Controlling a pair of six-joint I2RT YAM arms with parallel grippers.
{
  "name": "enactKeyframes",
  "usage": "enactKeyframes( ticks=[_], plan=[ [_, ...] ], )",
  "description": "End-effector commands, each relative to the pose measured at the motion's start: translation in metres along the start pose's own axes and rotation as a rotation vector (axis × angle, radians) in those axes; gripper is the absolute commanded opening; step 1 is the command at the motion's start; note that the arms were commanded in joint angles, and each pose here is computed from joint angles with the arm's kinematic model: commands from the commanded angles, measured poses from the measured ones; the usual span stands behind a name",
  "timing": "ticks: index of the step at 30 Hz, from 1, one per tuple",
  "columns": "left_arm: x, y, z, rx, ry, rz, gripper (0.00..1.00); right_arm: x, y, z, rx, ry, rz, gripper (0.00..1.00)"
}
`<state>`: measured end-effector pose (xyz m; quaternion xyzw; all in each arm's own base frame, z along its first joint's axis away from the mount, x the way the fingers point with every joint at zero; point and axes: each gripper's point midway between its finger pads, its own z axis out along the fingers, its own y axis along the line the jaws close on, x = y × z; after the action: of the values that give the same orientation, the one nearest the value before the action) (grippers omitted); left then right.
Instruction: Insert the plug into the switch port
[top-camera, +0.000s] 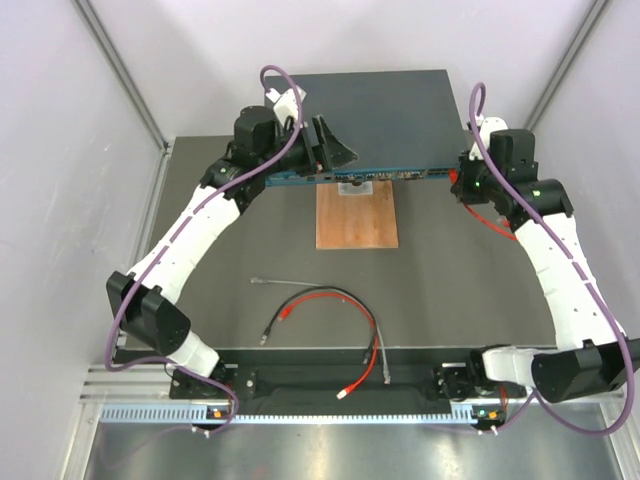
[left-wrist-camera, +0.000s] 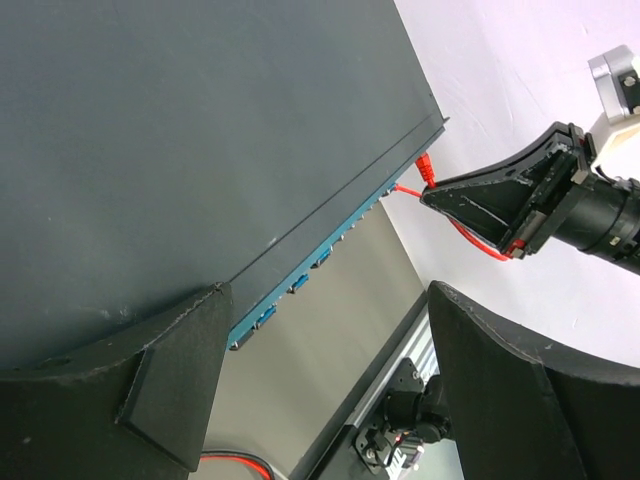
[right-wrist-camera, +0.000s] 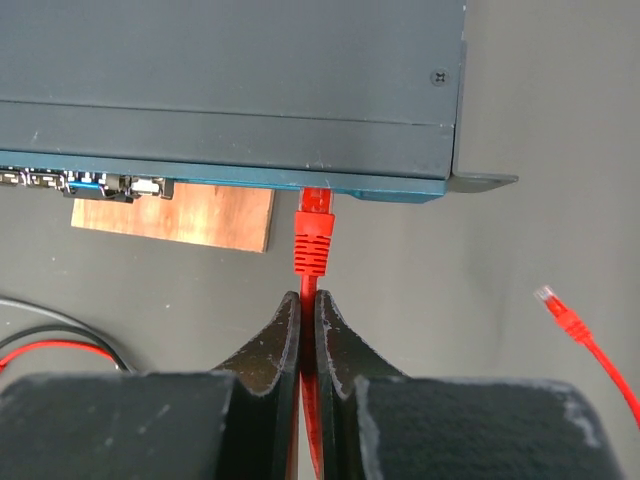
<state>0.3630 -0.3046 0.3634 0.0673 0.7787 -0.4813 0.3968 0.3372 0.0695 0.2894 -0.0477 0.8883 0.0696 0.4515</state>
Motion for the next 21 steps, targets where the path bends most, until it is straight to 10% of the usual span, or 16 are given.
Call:
enactKeyframes(
  ticks=[1,11,21],
  plan=[
    [0.002,0.025,0.006,-0.09,0.013,-0.006,0.84,-0.1,0.004,-0.014,0.005,-0.346,-0.014,0.0],
    [0.0,0.022,0.005,-0.072,0.005,0.023,0.86,-0.096,0.005,-0.004,-0.005,-0.328,-0.024,0.0],
    [-0.006,-0.021,-0.024,0.114,-0.054,0.165,0.91,-0.065,-0.001,-0.033,-0.035,-0.291,-0.053,0.44]
  ],
)
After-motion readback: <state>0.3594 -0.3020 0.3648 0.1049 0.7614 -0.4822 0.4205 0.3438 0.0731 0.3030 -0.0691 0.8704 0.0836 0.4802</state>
